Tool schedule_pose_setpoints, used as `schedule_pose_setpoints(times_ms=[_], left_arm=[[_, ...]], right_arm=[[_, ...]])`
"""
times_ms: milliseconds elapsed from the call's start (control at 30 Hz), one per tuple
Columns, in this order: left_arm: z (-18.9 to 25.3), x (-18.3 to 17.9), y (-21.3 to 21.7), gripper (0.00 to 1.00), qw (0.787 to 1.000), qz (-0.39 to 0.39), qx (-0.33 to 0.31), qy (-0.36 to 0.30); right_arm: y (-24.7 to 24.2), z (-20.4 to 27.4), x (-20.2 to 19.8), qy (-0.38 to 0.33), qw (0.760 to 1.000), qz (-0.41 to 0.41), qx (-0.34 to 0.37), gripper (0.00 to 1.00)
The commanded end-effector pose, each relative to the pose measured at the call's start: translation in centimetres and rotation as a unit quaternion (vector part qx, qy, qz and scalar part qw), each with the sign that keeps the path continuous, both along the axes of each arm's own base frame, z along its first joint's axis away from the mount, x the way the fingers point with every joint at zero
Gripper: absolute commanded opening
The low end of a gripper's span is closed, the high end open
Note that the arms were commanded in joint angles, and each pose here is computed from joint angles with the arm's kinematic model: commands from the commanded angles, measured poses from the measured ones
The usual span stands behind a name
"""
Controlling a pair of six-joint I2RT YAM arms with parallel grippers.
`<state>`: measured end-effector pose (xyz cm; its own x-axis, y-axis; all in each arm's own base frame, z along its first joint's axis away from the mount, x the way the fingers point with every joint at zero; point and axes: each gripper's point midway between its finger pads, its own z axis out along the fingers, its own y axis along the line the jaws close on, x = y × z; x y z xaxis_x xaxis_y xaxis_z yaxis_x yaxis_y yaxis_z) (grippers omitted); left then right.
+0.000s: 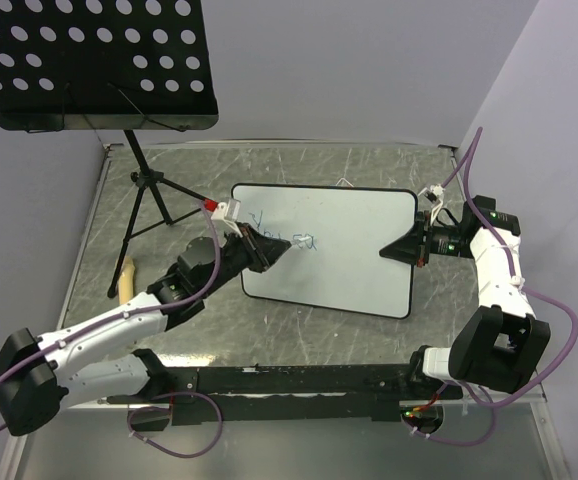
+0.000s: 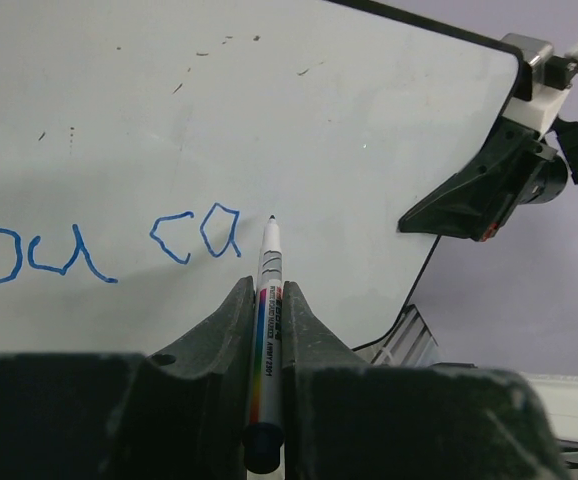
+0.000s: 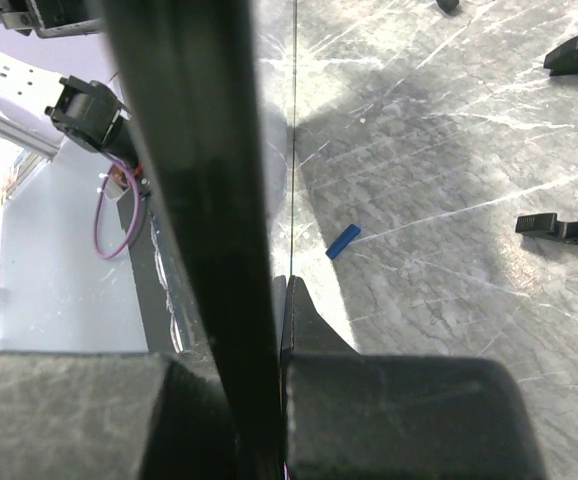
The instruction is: Write a sentence on the whiteboard
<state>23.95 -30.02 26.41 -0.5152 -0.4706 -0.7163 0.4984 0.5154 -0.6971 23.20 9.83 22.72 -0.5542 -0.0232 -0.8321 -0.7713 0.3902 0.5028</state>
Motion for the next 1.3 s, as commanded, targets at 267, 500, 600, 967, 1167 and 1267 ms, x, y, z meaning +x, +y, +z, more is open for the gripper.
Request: schedule_pose_setpoints(times_ms=[267,500,600,967,1167,1267], left_arm=[[1.2,1.7,-1.5,0.01,1.000,0.005,-0.007,-0.017],[0.7,2.2,-1.8,0.01,1.000,0.007,-0.005,-0.014],[0.3,2.3,-1.7,0.01,1.000,0.011,0.004,-0.009],[-2.8,1.0,-1.2,0.01,0.999,-0.005,0.028,0.024],[-3.7,0.5,-1.1,0.01,0.999,-0.014,0.032,0.035],[-3.9,0.4,-1.1,0.01,0.999,-0.014,0.032,0.036]], right_arm=[[1.3,5.8,0.3,-0.079,0.991,0.019,0.105,0.00],[1.3,5.7,0.4,-0.079,0.991,0.019,0.105,0.00],[1.3,5.7,0.3,-0.078,0.991,0.020,0.105,0.00],[1.3,5.7,0.4,-0.078,0.991,0.019,0.106,0.00],[1.3,5.6,0.4,-0.077,0.991,0.019,0.106,0.00],[1.3,5.6,0.4,-0.077,0.991,0.019,0.106,0.00]])
